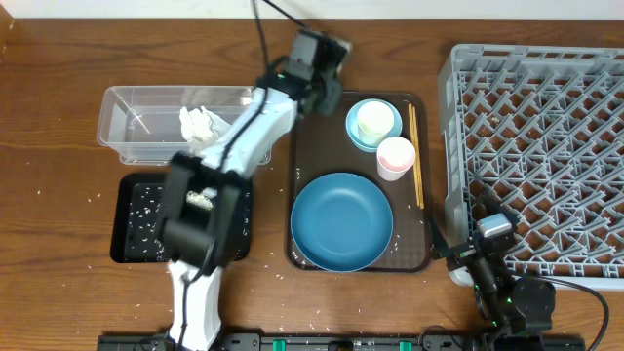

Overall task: Sort waste into correct bins and load items into the dishwasher rack
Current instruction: 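Carry the wrapper into the clear plastic bin and release it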

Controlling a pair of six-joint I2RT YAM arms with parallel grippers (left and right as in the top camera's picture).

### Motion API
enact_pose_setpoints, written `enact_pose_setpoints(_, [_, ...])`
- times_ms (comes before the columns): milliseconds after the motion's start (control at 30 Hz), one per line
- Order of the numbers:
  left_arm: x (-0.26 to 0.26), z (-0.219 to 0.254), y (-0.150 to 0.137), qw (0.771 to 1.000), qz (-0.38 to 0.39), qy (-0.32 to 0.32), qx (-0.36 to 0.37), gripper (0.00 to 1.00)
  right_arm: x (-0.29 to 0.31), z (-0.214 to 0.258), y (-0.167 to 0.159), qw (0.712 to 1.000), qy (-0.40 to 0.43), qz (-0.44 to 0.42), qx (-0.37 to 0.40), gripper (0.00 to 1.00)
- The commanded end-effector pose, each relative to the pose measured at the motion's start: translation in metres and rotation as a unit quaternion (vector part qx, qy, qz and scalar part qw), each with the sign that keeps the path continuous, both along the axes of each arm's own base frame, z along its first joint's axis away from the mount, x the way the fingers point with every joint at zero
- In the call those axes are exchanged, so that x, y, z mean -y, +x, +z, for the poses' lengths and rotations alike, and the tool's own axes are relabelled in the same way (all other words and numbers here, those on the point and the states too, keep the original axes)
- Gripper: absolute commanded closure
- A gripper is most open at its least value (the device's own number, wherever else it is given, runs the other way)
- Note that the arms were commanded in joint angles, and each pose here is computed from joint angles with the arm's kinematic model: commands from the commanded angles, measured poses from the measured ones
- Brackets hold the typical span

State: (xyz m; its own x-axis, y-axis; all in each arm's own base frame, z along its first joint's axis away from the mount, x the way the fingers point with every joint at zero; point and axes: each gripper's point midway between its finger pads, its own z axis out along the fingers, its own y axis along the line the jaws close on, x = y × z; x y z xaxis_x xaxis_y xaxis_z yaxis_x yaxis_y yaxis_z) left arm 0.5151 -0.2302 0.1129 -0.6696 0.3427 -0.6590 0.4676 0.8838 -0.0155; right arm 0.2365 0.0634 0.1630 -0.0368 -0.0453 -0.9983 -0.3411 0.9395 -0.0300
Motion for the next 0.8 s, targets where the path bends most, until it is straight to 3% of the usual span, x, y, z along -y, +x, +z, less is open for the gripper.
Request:
enact_pose_setpoints(0, [-0.025,0.078,-0.001,0.993,0.089,-0.079,0.027,0.94,-0.006,-0.001,-0.002,1.000,0.001,0.012,-0.001,0.01])
enact_pose_setpoints(133, [-0.081,0.115,-0.010,0.961,0.238,-0.136,0.012,0.94,-0.006,-0.001,-0.002,1.000,0.001,0.012,-0.001,0.01])
enact_pose_setpoints(233, [-0.137,0.122,-0.020,0.900,0.395,-0.186,-0.015,0.94,-0.006,-0.001,-0.002,1.000,0.001,0.012,-0.001,0.01])
enact_pose_setpoints(367, [-0.196,0.105,-0.043,0.783,0.565,-0.247,-0.076,0.94,-0.006,-0.001,-0.002,1.000,0.001,0.012,-0.001,0.01])
enact_pose_setpoints(533, [-0.252,0.074,-0.075,0.633,0.716,-0.272,-0.115,0.94,-0.006,-0.001,-0.002,1.000,0.001,0.012,-0.001,0.01])
enact_pose_setpoints(633, [-0.269,0.063,-0.083,0.597,0.745,-0.273,-0.119,0.94,-0.006,-0.001,-0.002,1.000,0.001,0.012,-0.001,0.01])
enact_pose_setpoints(767, [-0.281,0.055,-0.089,0.580,0.759,-0.270,-0.121,0.93,-0.006,-0.001,-0.002,1.000,0.001,0.012,-0.001,0.01])
